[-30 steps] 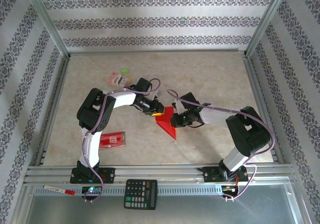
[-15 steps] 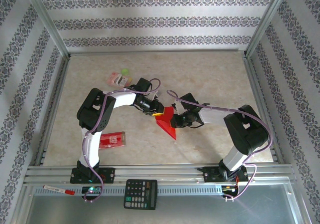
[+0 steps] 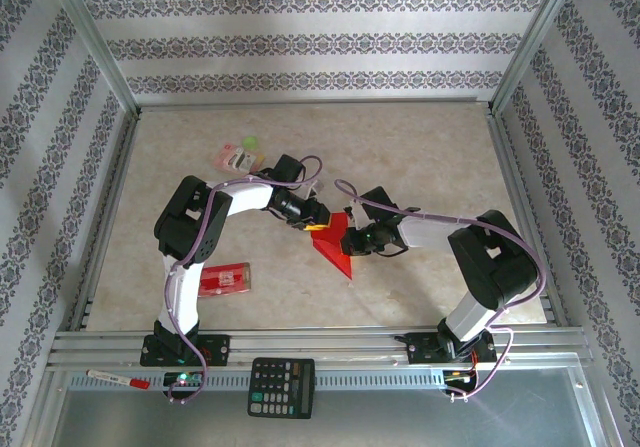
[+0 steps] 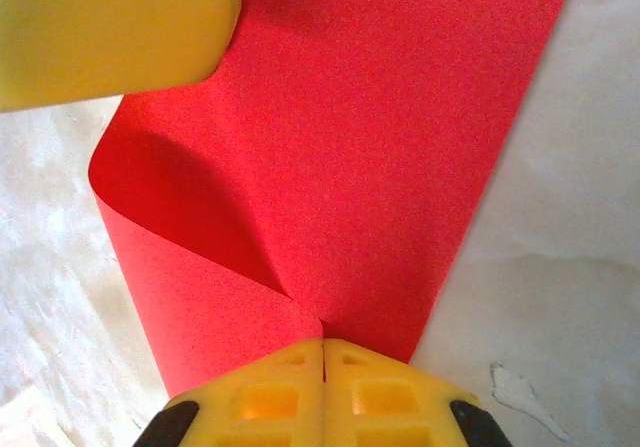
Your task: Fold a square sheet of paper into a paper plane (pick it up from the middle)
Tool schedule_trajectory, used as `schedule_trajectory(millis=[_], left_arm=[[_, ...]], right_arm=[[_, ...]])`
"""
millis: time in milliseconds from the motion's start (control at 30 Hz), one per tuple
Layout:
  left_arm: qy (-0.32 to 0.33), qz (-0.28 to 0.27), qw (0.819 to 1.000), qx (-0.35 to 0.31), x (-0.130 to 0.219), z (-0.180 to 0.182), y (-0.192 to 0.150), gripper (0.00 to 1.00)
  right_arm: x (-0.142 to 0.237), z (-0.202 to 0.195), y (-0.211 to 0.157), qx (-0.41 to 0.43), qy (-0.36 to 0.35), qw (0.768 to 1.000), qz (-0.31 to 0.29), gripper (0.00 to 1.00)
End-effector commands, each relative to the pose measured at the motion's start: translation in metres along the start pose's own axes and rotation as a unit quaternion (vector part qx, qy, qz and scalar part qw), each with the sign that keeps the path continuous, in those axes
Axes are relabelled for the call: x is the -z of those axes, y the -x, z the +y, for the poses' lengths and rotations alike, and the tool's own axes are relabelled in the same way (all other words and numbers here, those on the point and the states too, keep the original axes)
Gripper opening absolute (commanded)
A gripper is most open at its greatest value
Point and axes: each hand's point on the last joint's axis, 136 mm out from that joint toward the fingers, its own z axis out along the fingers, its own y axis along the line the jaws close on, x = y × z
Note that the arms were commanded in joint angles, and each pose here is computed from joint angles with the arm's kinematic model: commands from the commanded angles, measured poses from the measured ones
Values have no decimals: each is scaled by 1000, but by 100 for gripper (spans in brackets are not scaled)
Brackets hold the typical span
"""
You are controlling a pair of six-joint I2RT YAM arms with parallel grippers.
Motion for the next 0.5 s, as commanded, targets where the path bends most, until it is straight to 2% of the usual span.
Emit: schedule_trajectory(millis=[0, 233, 333, 400, 467], left_arm=[[18, 0, 1000, 8, -2, -2, -1, 33], [16, -43, 999, -7, 24, -23, 7, 36], [35, -65, 997, -4, 37, -20, 1, 35], [50, -84, 995, 7, 46, -15, -7, 31], [36, -100, 994, 19, 51, -18, -18, 24]], right_arm=[[-10, -20, -34, -27, -46, 998, 46, 2], [-13, -24, -38, -44, -59, 996, 44, 2], [-14, -26, -38, -49, -61, 996, 44, 2], [-14, -26, -38, -52, -62, 996, 43, 2], [-15, -26, -38, -56, -60, 996, 41, 2]])
